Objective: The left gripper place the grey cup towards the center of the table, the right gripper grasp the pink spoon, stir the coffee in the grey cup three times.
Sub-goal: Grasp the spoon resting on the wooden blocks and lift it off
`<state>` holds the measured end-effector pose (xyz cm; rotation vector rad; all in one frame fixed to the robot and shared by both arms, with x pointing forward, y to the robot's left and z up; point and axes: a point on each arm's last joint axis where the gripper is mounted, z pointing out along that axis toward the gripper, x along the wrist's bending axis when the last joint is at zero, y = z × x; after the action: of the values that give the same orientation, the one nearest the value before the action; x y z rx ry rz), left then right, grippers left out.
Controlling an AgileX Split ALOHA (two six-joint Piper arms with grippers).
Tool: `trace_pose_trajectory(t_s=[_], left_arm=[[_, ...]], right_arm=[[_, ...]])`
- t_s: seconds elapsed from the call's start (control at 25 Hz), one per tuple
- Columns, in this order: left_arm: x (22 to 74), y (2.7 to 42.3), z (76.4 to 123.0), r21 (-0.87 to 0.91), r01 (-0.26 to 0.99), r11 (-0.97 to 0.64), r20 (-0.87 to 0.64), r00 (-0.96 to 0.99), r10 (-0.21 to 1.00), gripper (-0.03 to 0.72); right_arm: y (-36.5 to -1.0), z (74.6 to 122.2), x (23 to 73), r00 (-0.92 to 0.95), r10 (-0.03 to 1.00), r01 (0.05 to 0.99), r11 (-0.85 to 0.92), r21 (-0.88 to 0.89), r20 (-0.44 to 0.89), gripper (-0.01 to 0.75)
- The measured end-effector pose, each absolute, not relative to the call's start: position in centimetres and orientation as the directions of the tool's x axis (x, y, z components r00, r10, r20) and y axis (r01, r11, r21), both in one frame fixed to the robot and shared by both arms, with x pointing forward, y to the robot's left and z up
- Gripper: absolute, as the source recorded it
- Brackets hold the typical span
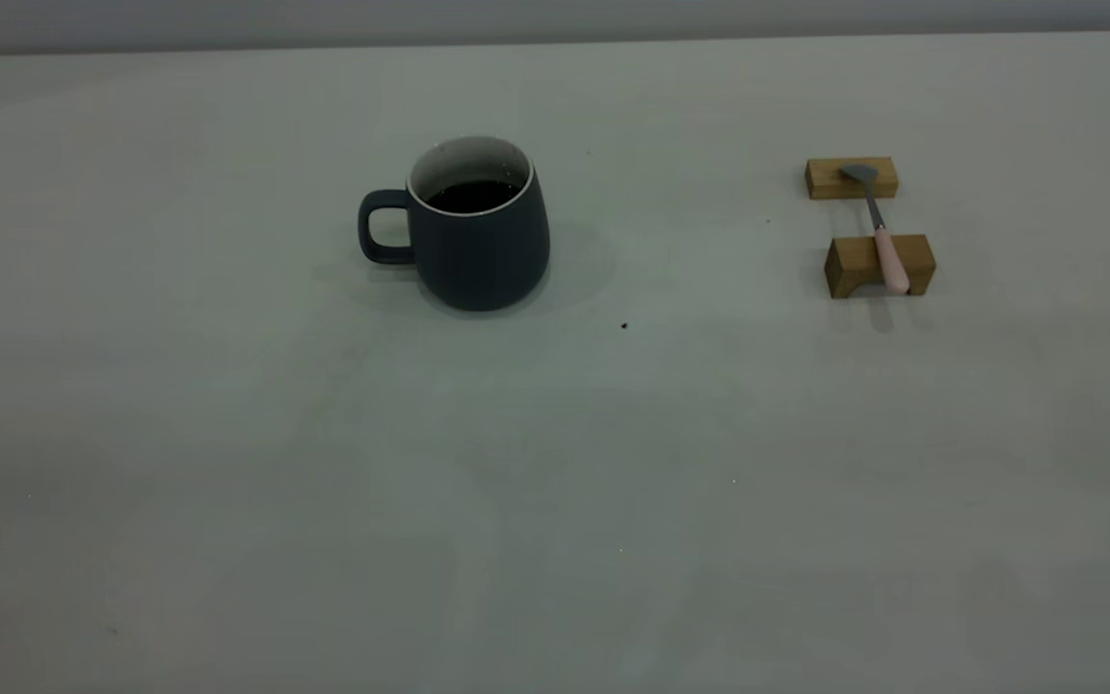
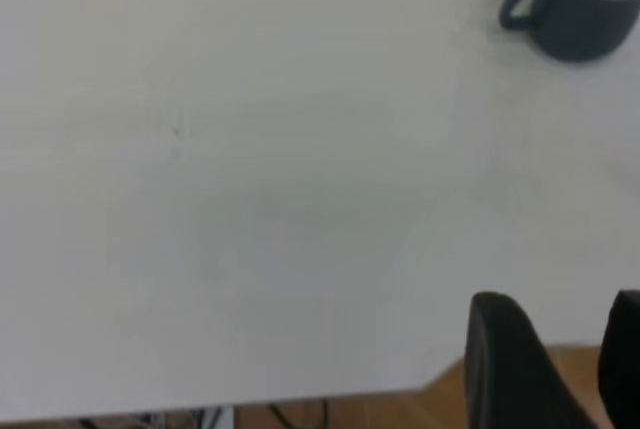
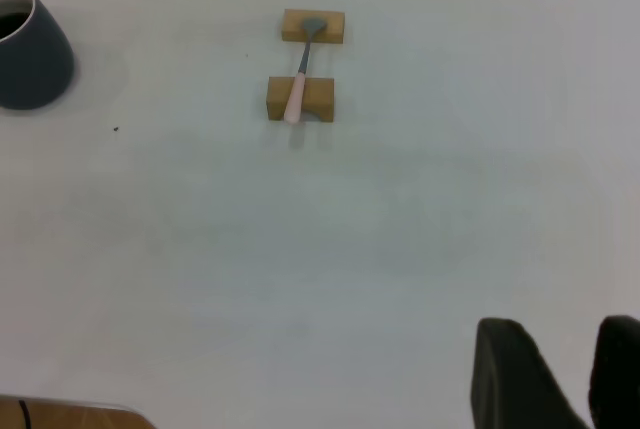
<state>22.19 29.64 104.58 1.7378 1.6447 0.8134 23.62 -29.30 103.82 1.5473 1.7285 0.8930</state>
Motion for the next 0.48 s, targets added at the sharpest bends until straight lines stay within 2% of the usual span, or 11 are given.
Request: trace_pose_trajectory(t_s=[0.48], left_arm=[[22.02,30.10,103.72,0.788,0.613,-0.051,0.031,0.043,0.999,0.299]], right_arm=[[-29.30,103.82,23.62,-0.098,0.995,0.557,0.074,0.827,-0.023,0.237]])
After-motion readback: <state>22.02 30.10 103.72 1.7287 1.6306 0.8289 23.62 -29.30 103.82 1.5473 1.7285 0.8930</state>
